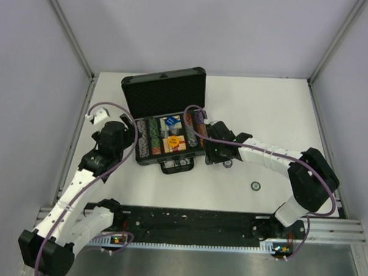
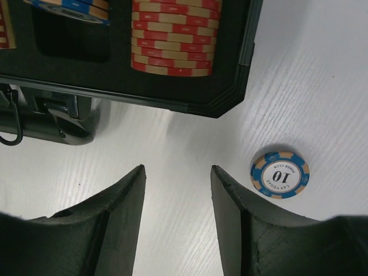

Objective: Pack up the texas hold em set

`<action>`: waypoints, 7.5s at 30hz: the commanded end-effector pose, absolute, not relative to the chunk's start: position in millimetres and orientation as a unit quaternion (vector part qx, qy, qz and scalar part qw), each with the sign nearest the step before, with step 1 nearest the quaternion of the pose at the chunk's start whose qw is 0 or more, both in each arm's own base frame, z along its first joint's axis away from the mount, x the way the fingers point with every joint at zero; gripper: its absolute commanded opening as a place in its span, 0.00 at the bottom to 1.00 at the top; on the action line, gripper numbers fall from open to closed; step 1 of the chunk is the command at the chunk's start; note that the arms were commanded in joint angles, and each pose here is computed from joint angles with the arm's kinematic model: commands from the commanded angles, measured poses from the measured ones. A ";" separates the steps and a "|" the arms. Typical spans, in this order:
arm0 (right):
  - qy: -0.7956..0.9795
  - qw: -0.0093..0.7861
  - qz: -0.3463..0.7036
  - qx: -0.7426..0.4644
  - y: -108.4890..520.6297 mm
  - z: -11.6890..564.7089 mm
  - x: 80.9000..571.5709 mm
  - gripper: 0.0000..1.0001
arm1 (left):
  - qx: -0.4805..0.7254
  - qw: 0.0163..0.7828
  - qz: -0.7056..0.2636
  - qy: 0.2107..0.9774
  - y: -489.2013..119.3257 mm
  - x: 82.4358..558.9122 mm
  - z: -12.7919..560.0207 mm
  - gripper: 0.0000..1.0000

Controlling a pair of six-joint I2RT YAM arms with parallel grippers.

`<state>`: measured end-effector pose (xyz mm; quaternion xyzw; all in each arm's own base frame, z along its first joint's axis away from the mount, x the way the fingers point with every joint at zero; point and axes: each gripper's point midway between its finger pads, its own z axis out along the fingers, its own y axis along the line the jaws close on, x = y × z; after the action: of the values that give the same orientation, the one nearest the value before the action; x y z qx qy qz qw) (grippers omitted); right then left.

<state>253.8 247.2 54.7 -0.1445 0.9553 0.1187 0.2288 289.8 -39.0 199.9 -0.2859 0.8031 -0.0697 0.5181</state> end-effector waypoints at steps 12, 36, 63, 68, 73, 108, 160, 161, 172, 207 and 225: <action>0.927 0.302 0.147 -0.167 286.8 60.4 295.5 0.48 | -0.163 0.415 -0.210 0.870 -105.8 257.6 142.5 0.71; 0.928 0.321 0.128 -0.137 292.1 49.0 316.7 0.43 | -0.182 0.308 -0.124 0.926 -97.8 258.5 68.6 0.00; 0.911 0.366 0.127 -0.142 328.2 62.4 366.7 0.43 | -0.207 0.359 -0.090 0.906 -93.9 327.3 81.9 0.00; 0.909 0.361 0.143 -0.153 338.4 65.6 368.1 0.46 | -0.202 0.359 -0.108 0.905 -98.0 338.3 88.4 0.00; 0.904 0.340 0.180 -0.186 352.5 57.4 355.9 0.49 | -0.194 0.348 -0.125 0.909 -105.0 335.4 83.1 0.00; 0.867 0.299 0.333 -0.217 397.3 51.3 304.9 0.62 | -0.215 0.373 -0.162 0.888 -101.5 305.4 102.0 0.15; 0.939 0.222 0.029 -0.261 273.7 -13.0 225.2 0.44 | -0.332 0.418 -0.057 0.844 -38.4 281.2 117.9 0.28; 0.941 0.223 0.028 -0.252 268.6 -9.8 225.4 0.44 | -0.331 0.418 -0.058 0.844 -39.3 282.3 118.0 0.28; 0.947 0.216 0.017 -0.237 253.4 3.4 222.0 0.50 | -0.322 0.412 -0.067 0.849 -47.5 295.3 114.5 0.30; 0.953 0.247 -0.060 -0.166 208.2 47.3 259.5 0.39 | -0.313 0.407 -0.060 0.856 -47.1 302.9 108.5 0.34; 0.958 0.257 -0.075 -0.107 173.5 57.7 272.5 0.39 | -0.314 0.402 -0.062 0.858 -48.0 302.6 105.1 0.35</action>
<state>264.6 184.9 46.9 -0.1400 0.9581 -0.0749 0.2385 288.0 -44.8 88.9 -0.3124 0.8703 -0.0449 0.3781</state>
